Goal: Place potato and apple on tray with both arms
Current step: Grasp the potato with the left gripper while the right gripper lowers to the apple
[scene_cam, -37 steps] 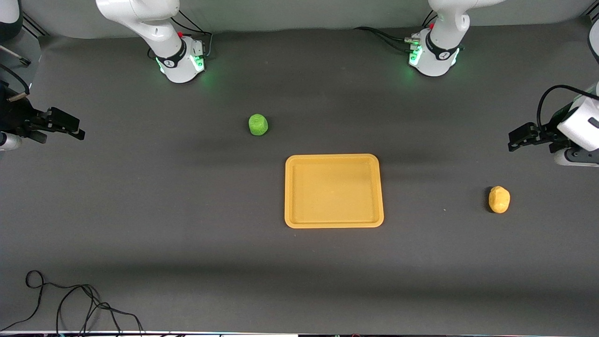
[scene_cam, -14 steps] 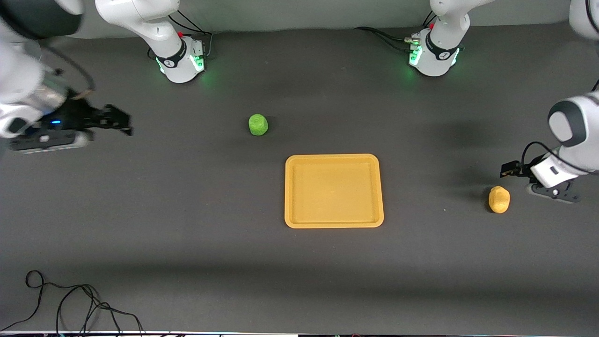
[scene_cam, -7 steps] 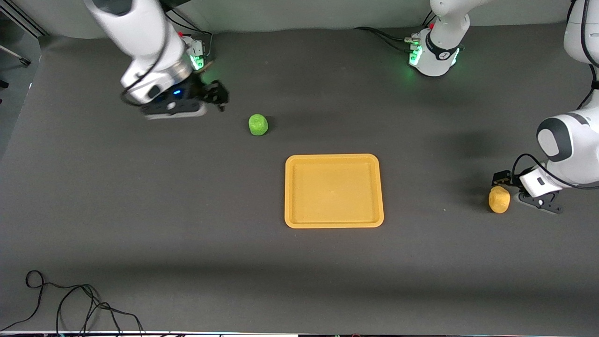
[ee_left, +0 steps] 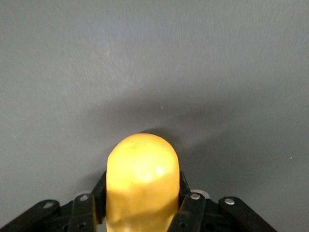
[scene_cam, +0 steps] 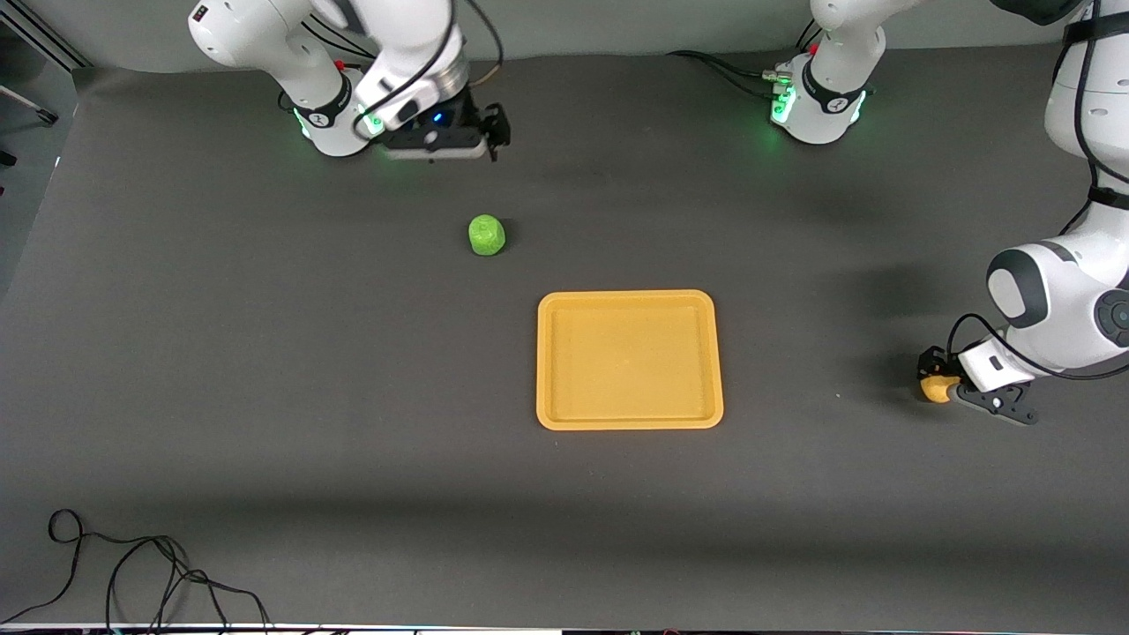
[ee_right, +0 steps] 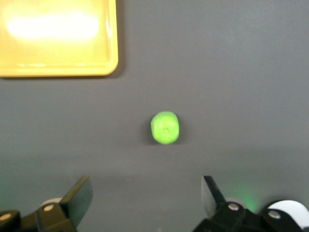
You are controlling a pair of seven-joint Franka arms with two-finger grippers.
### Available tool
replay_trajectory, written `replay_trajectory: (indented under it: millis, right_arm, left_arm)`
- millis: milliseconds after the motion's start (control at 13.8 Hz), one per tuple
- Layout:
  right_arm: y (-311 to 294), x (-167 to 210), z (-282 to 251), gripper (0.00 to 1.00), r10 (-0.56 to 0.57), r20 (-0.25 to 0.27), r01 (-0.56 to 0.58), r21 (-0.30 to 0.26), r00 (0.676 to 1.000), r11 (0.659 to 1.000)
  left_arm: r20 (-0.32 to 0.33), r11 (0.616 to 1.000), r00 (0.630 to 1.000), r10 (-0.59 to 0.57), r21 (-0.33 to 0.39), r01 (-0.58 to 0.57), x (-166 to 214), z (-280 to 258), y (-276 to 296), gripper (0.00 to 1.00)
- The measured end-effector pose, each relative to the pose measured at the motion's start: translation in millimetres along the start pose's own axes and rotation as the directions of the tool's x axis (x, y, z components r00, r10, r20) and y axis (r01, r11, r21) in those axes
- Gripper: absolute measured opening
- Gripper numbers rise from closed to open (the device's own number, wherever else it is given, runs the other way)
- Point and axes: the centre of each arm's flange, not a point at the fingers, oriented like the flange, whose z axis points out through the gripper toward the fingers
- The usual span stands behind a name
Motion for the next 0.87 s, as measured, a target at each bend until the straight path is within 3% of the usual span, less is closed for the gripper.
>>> replay_trajectory:
  millis: [145, 362, 579, 868]
  right_arm:
    - [2.6, -14.5, 10.3, 1.0, -0.006, -0.007, 0.006, -0.021, 1.0, 1.0]
    - [37.5, 5.0, 12.7, 1.0, 0.043, 0.003, -0.043, -0.001, 0.999, 0.999]
    - [58.7, 22.6, 25.6, 1.0, 0.071, -0.011, -0.071, 0.049, 0.997, 0.996]
    - [56.2, 14.2, 82.8, 1.0, 0.062, -0.044, -0.058, 0.091, 0.997, 0.994]
  left_arm:
    - [0.009, 1.0, 1.0, -0.003, -0.012, 0.003, 6.7, -10.6, 0.4, 0.56]
    - [0.046, 0.996, 0.996, -0.072, -0.047, 0.074, 27.2, -46.2, 20.9, 0.56]
    - [0.035, 0.983, 0.984, -0.174, -0.047, 0.176, 65.7, -85.6, 80.5, 0.56]
    - [0.039, 0.955, 0.955, -0.293, -0.036, 0.294, 103.6, -110.1, 168.5, 0.56]
